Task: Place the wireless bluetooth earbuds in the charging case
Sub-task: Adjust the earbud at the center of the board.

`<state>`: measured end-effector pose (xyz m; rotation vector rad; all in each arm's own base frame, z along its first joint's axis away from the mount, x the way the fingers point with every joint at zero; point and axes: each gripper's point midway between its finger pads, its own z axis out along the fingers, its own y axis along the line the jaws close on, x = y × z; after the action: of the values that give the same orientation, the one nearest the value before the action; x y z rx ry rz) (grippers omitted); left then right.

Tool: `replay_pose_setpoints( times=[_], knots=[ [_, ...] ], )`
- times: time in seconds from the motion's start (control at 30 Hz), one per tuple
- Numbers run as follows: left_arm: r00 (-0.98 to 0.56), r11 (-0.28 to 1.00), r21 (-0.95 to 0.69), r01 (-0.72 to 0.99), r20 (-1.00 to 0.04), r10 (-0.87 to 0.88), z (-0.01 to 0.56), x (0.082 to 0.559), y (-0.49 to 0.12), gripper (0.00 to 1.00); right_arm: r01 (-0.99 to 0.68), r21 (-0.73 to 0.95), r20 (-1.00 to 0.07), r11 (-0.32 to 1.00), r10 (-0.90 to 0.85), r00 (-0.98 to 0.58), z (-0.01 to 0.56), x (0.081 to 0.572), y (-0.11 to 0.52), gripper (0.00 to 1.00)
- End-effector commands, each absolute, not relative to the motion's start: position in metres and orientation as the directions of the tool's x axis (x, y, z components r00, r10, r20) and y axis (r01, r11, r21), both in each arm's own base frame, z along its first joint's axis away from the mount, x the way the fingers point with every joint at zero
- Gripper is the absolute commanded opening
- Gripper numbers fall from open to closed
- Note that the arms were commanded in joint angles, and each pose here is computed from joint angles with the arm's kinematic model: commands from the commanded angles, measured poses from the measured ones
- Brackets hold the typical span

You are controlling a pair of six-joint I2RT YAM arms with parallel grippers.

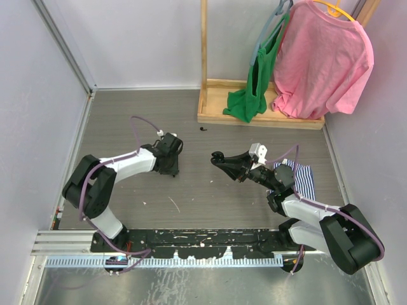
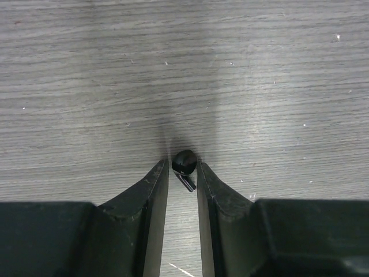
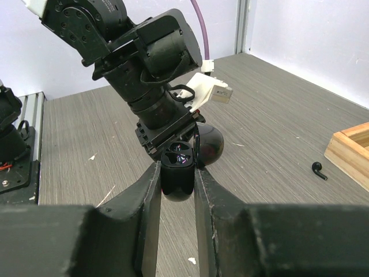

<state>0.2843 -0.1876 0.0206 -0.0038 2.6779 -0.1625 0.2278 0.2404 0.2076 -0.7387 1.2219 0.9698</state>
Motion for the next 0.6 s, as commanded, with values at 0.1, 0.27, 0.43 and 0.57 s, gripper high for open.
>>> replay_pose_setpoints(
  times=[0.1, 0.27, 0.43, 0.57],
  knots=[
    [-0.896, 0.995, -0.098, 0.008, -0.442, -0.036, 0.012, 0.296, -0.189, 0.25, -0.902, -0.016, -0.961, 0.431, 0.244, 0.133, 0.235, 0.231, 0.241, 0.01],
    [-0.892, 0.999, -0.041, 0.009, -0.451, -0.011, 0.020, 0.297, -0.181, 0.15, -0.902, -0.015, -0.961, 0.431, 0.244, 0.133, 0.235, 0.231, 0.241, 0.01],
    [-0.878, 0.997, 0.067, 0.035, -0.474, 0.063, 0.043, 0.293, -0.171, 0.12, -0.902, -0.017, -0.960, 0.432, 0.244, 0.134, 0.236, 0.230, 0.241, 0.01],
    [-0.870, 0.979, 0.197, 0.055, -0.472, 0.144, 0.056, 0.291, -0.162, 0.13, -0.900, -0.018, -0.960, 0.435, 0.244, 0.137, 0.237, 0.231, 0.241, 0.01]
  ],
)
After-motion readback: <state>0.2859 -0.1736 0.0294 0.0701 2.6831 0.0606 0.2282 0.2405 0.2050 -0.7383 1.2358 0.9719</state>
